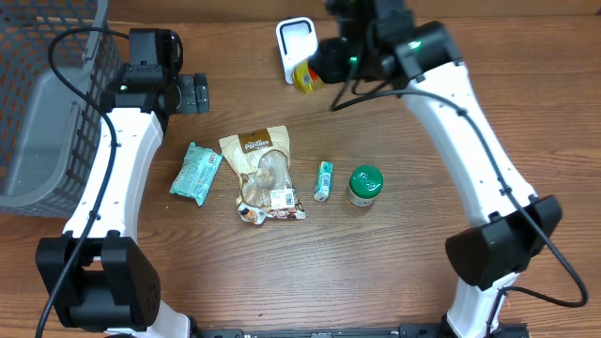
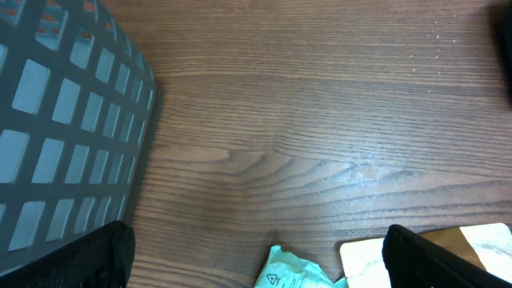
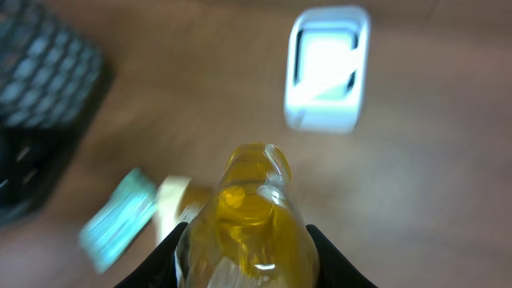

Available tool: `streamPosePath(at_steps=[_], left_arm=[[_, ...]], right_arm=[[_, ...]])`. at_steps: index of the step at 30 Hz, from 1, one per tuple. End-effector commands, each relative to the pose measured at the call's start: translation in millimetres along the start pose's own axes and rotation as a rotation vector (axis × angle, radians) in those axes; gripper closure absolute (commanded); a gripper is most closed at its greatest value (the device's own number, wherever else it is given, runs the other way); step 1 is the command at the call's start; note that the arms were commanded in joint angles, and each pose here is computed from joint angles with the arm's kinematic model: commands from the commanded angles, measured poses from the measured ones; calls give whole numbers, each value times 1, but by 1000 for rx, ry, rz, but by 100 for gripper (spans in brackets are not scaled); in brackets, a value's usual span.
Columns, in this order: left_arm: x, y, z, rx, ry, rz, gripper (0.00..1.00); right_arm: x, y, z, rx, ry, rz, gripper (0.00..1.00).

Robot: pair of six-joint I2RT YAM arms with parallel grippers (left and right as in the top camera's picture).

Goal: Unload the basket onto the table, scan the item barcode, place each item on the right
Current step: 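Carry the yellow bottle to the white scanner and hold it there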

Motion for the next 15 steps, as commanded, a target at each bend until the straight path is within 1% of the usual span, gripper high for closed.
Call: streamPosePath(at_steps=[1, 4, 7, 10, 13, 15], left_arm=[[11, 8, -1, -18, -8, -38, 0], [11, 8, -1, -18, -8, -38, 0], [11, 8, -1, -18, -8, -38, 0], [11, 8, -1, -18, -8, -38, 0], [11, 8, -1, -18, -8, -38, 0], [11, 8, -1, -18, -8, -38, 0]], right_arm=[[5, 18, 11, 161, -304, -110, 96], [-16, 27, 19, 333, -414, -144, 96], [-44, 35, 20, 452, -447, -182, 96], [-66, 38, 15, 514, -465, -199, 96], [-74, 41, 8, 528, -479, -218, 96], [-80, 42, 7, 566, -447, -230, 96]])
Point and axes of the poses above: each gripper's point midway between its finger pads, its own x axis back along the fingers, its own z axis along the line the jaws close on, y = z × x, the point moved 10 cm from there along x, back along the fingers, and after that the axes turned 10 degrees about x, right-handed, at the moved point
